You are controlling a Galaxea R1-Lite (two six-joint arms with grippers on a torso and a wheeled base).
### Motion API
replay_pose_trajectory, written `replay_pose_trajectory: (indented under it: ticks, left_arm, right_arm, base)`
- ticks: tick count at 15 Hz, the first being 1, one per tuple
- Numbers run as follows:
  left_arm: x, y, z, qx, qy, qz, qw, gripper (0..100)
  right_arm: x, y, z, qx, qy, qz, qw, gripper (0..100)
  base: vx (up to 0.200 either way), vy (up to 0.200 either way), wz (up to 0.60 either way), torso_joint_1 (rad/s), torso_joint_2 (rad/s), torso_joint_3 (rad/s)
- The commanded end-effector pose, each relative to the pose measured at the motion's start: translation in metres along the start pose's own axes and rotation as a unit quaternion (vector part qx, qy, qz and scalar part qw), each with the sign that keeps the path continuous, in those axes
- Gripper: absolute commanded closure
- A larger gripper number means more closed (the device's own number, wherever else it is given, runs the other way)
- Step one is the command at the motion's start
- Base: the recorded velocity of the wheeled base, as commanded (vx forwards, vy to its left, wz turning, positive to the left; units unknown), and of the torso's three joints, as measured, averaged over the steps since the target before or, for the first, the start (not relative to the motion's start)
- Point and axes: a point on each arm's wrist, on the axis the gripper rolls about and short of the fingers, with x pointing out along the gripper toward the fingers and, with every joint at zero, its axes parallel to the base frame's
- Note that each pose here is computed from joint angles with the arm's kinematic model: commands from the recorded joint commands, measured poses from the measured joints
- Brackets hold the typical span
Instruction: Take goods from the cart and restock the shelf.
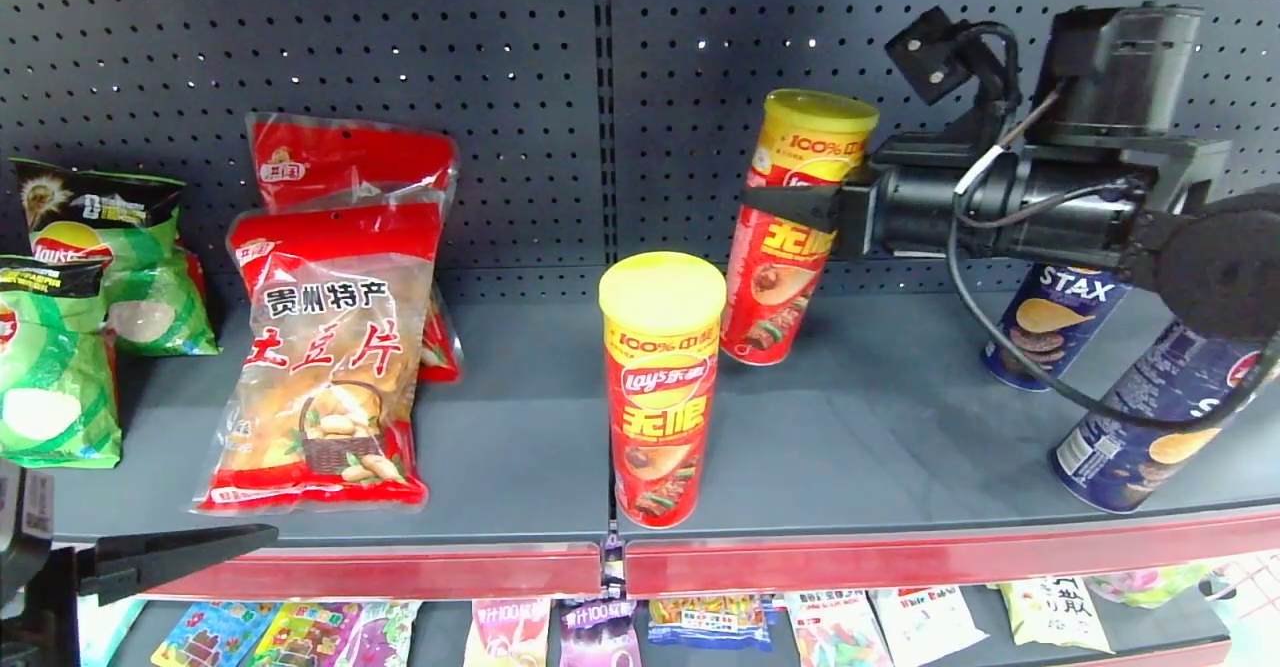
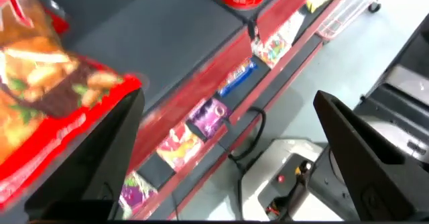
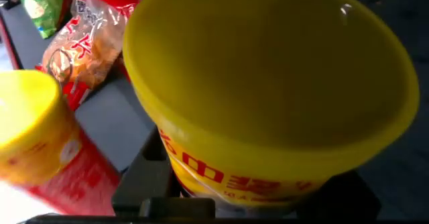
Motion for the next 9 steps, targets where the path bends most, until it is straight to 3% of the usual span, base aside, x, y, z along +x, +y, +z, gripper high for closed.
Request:
replay_pose_trajectory:
  ticks: [1,9]
  left_arm:
    - [-0.008,-0.003,-0.001,0.005,-0.014,0.005,0.9999,0]
    - [-0.010,-0.003,0.002,0.007,-0.020,0.009,0.9997,0]
  right_arm:
    - [0.037,0.001,-0.016,0.004,0.014,0.022,1.000,100]
    - [0.081,0.006,-0.031,0.002,0.017,0.048,0.999,100]
  base:
    - [0.000,0.000,0.00,0.000,0.00,0.000]
    - [0.000,0.000,0.00,0.000,0.00,0.000]
